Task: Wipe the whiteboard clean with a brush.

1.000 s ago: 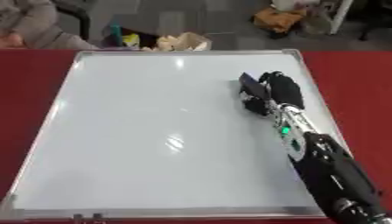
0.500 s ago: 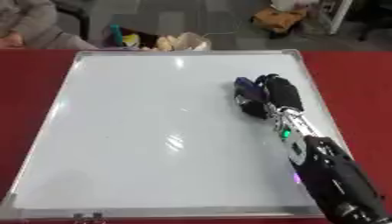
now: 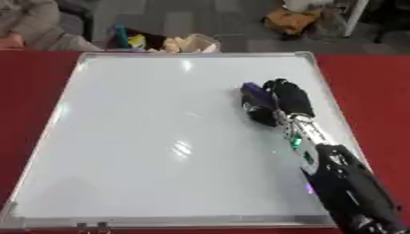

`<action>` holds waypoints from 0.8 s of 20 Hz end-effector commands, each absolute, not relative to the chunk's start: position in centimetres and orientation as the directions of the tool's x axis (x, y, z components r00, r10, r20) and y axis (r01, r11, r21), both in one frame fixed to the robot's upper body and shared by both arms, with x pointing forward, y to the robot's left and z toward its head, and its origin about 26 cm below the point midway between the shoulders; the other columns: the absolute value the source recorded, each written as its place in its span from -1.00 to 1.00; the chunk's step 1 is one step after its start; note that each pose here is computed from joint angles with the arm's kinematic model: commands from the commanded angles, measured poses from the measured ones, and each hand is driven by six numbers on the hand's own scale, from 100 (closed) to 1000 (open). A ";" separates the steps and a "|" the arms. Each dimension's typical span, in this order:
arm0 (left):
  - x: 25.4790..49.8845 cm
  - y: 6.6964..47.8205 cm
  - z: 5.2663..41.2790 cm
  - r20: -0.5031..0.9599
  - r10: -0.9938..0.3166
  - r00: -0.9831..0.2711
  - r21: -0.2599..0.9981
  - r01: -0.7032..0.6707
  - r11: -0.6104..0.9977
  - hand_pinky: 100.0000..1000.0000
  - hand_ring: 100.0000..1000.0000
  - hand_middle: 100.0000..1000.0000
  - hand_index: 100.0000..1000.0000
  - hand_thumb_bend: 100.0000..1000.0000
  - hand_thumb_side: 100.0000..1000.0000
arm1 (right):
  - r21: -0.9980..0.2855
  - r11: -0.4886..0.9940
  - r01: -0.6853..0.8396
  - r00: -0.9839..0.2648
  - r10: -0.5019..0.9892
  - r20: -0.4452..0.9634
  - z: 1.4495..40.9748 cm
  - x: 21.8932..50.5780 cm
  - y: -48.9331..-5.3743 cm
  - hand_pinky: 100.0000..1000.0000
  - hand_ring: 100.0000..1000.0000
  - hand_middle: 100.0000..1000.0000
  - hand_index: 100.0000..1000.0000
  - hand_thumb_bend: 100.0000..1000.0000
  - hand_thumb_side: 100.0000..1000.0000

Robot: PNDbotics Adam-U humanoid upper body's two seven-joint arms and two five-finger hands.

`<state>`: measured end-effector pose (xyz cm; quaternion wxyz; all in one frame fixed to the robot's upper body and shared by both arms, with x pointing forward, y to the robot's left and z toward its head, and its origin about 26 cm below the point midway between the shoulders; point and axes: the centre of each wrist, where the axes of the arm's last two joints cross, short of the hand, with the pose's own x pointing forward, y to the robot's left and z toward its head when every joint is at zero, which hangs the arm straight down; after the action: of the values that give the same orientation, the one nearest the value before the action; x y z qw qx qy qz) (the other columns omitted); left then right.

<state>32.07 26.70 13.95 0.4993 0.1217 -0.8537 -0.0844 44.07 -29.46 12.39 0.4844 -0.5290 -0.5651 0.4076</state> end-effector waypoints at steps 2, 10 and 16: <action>32.0 26.9 14.7 0.817 -0.296 -0.494 0.268 -0.130 0.955 -0.29 0.31 -0.02 0.12 -0.67 0.89 | -0.979 0.103 0.174 -0.012 0.995 0.103 11.6 43.8 -28.5 0.16 0.42 0.21 0.52 -0.64 0.59; 31.9 26.9 14.7 0.818 -0.296 -0.493 0.267 -0.130 0.955 -0.29 0.32 -0.02 0.12 -0.67 0.89 | -0.981 0.070 0.183 -0.065 0.996 0.059 11.4 43.5 -27.7 0.17 0.42 0.21 0.52 -0.67 0.58; 31.9 26.8 14.7 0.818 -0.295 -0.494 0.267 -0.129 0.955 -0.29 0.32 -0.02 0.12 -0.68 0.89 | -0.981 0.065 0.184 -0.102 0.994 0.046 11.3 43.3 -27.0 0.15 0.38 0.17 0.52 -0.70 0.56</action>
<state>32.06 26.72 13.92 0.4998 0.1219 -0.8534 -0.0844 43.47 -27.93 12.00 0.4428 -0.5187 -0.5801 0.4453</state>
